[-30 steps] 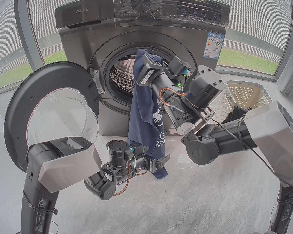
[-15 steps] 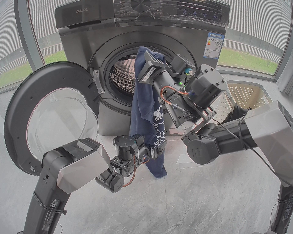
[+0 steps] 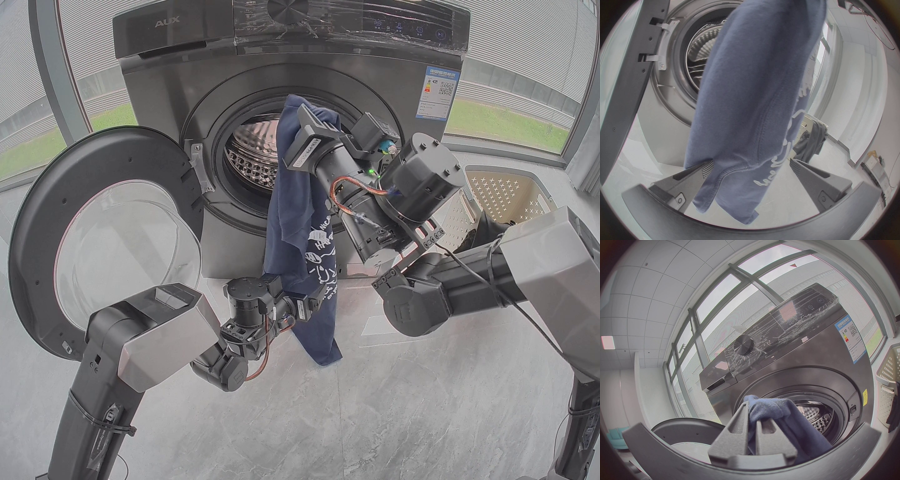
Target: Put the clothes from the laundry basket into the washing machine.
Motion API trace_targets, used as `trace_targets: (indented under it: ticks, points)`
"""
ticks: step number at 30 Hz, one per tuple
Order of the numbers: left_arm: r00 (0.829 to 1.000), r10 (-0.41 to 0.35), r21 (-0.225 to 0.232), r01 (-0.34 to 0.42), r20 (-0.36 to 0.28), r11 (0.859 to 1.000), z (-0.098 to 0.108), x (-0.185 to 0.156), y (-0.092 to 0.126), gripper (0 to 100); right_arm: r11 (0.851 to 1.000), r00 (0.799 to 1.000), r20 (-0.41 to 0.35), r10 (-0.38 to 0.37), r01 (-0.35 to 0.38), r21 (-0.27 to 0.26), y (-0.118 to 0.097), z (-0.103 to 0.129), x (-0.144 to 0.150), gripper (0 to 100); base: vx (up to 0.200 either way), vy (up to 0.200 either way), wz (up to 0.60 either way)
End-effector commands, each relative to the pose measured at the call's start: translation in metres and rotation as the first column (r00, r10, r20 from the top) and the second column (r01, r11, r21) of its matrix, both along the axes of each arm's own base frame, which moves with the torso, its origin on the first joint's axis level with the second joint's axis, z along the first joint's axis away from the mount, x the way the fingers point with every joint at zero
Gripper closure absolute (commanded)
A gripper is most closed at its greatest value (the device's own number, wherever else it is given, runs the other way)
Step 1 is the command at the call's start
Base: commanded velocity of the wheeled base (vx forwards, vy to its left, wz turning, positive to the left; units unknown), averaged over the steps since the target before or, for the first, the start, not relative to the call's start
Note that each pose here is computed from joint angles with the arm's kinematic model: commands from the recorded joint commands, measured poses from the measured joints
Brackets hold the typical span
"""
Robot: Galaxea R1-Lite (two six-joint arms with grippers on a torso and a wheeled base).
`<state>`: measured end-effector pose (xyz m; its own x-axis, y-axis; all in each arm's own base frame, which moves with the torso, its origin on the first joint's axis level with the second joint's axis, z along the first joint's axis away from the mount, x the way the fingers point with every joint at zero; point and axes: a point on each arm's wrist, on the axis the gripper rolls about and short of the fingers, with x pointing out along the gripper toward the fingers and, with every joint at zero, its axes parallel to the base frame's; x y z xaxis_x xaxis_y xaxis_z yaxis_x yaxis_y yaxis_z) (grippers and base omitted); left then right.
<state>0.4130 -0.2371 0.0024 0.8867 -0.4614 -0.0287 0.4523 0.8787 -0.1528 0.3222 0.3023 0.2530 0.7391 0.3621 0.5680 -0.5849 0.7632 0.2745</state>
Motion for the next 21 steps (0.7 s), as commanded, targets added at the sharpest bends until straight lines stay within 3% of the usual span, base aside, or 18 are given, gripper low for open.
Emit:
trace_targets:
  ticks: [1, 11, 12, 21]
  points:
    - [1.0, 0.026, -0.003, -0.026, 0.005, 1.0, 0.0005, 0.0045, 0.0054, 0, 1.0, 1.0, 0.0, -0.001, 0.001, 0.0, -0.0002, -0.0009, 0.0004, 100, 0.0, 0.0, 0.0]
    - [0.997, 0.066, -0.019, -0.065, 0.031, 0.998, 0.0022, 0.007, 0.0138, 0, 1.0, 1.0, -0.003, -0.007, 0.007, -0.003, -0.0017, -0.0029, 0.0028, 100, 0.0, 0.0, 0.0]
    - [0.997, 0.066, -0.018, -0.065, 0.03, 0.998, 0.0008, 0.0056, 0.0145, 100, 1.0, 1.0, -0.004, -0.008, 0.008, -0.005, -0.0014, -0.0036, 0.0031, 100, 0.0, 0.0, 0.0]
    - [0.997, 0.066, -0.016, -0.065, 0.039, 0.998, -0.0007, 0.0041, 0.0153, 100, 1.0, 1.0, -0.01, -0.01, 0.01, -0.012, -0.0003, -0.0077, 0.0052, 100, 0.0, 0.0, 0.0]
